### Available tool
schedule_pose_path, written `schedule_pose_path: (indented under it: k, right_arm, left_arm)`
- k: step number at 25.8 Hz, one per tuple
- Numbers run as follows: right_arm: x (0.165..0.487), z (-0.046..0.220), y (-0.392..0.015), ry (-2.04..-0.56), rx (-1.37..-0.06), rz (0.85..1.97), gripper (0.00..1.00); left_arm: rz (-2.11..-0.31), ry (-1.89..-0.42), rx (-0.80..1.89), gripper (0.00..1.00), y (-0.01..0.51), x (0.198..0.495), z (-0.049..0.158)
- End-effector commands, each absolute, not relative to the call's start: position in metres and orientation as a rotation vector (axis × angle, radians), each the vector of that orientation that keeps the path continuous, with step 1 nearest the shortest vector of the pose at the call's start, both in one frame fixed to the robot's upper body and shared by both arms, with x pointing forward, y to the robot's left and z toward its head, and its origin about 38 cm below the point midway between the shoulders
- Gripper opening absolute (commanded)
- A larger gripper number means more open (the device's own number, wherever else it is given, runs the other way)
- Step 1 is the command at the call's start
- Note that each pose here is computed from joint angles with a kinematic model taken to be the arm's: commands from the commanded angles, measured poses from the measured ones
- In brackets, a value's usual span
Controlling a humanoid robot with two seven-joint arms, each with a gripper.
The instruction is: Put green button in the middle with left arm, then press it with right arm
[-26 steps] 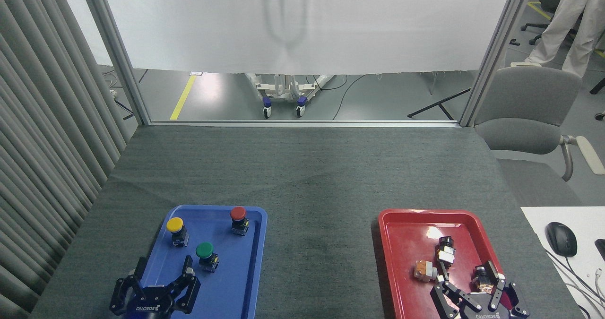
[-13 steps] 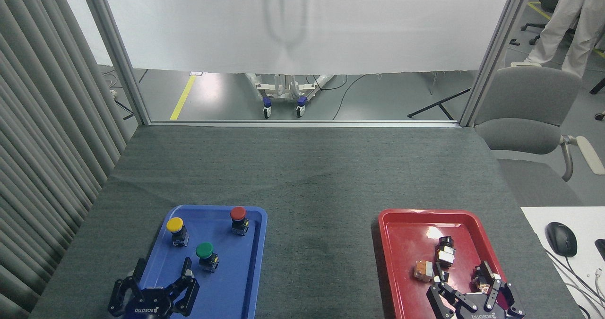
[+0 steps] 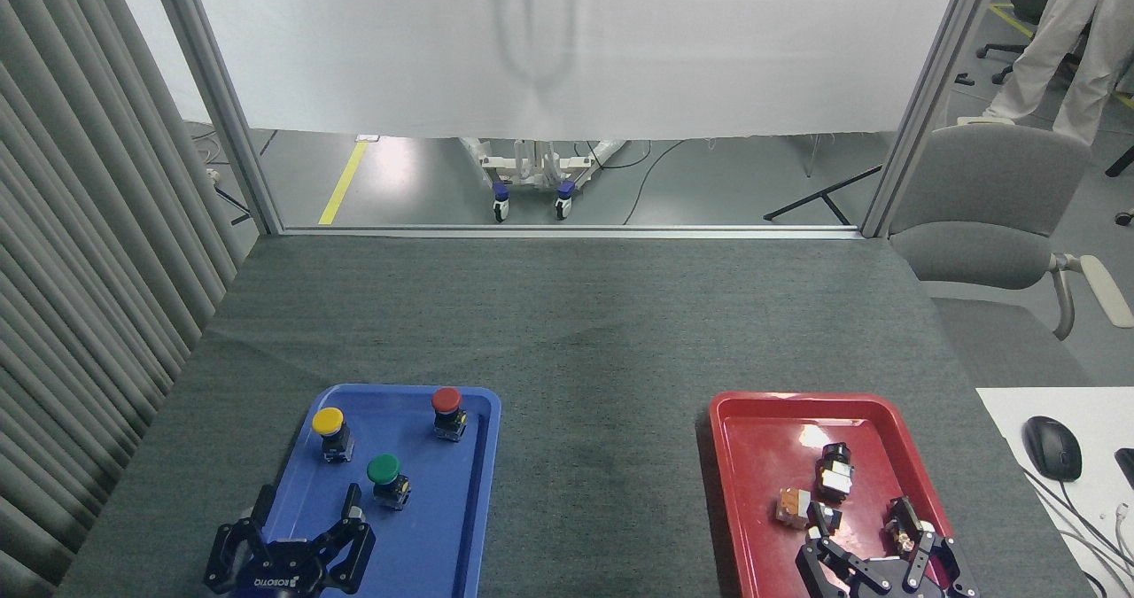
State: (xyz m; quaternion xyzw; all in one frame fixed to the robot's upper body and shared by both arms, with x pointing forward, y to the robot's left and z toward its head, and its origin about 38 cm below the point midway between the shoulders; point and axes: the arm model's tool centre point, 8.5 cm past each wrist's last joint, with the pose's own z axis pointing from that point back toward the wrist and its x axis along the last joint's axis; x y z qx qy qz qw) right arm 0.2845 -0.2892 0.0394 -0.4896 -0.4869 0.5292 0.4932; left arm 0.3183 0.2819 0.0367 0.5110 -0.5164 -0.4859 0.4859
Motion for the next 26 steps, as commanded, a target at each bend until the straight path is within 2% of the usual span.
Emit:
schedule_pose_path:
  k: [1,8,13,19,26]
  right_arm:
    - [0.285,0.037,-0.279,-1.159,-1.210,1.314,1.00]
    - [0.285,0.035,-0.269,-1.154,-1.211,1.333,1.00]
    - [0.287,0.036,-0.266,-1.170,-1.201,1.306,1.00]
    - [0.287,0.036,-0.261,-1.208,-1.162,1.277,1.00]
    - [0.286,0.036,-0.263,-1.220,-1.145,1.249,1.00]
  left_arm:
    - [-1.191,-1.261,1.234,0.99,0.280,0.318,0.036]
    - [-1.197,-1.269,1.227,0.99,0.278,0.318,0.036]
    - [-1.199,-1.267,1.224,0.99,0.279,0.319,0.035]
    - [-1.278,-1.227,1.130,0.99,0.263,0.334,0.001]
    - [-1.331,-1.208,1.080,0.99,0.252,0.352,-0.016]
